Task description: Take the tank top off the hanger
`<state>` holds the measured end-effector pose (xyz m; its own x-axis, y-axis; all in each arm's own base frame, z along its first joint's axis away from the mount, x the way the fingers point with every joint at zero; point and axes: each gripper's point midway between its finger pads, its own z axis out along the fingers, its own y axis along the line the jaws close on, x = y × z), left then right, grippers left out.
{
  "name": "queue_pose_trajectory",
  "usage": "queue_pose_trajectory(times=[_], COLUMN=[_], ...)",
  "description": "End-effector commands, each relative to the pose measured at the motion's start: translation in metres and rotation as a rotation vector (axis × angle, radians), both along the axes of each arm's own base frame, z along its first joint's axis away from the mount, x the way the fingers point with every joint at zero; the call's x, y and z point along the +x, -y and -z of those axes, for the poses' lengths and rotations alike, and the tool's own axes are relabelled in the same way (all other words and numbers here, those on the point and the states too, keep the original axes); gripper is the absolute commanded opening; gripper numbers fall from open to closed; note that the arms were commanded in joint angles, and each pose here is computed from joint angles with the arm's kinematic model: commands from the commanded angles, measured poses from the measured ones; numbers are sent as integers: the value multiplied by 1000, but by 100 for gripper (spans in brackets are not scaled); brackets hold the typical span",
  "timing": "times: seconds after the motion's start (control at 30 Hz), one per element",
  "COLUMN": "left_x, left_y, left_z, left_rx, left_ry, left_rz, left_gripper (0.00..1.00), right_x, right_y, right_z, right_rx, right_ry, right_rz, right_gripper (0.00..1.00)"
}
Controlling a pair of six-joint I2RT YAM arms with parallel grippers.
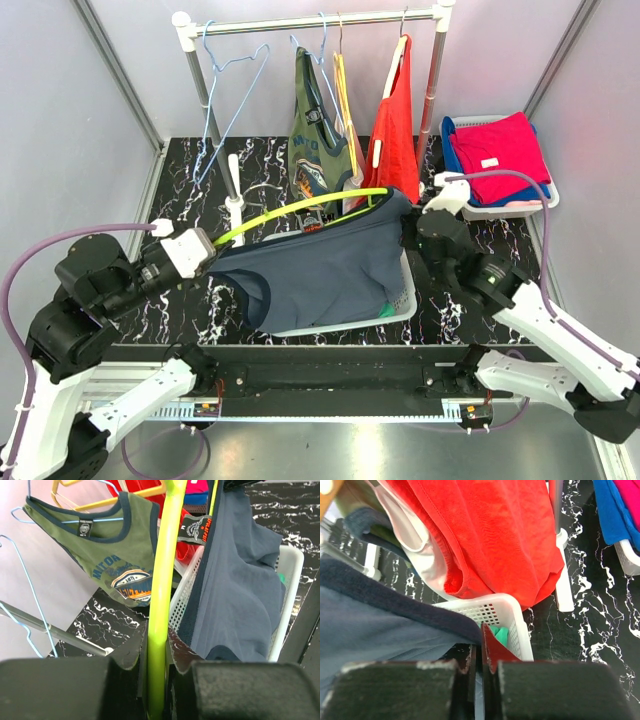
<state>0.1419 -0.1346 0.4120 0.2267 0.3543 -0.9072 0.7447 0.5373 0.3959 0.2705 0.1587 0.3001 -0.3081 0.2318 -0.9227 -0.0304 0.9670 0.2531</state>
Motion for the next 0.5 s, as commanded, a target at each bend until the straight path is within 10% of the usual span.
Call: queue_pose_trajectory(times=[0.0, 0.47], left_x=[-21, -34], left_y=[-18, -17], left_z=[-90, -163], left_rx=[-215, -437], left_ry=[248, 265], left_rz=[-29, -2], left_gripper=[0, 0], right_x=[-10, -18], right_y=[50, 22], right_z=[46, 127], right_rx=[-149, -5], right_ry=[-121, -266], right_rz=[153, 122], right_gripper=[0, 0])
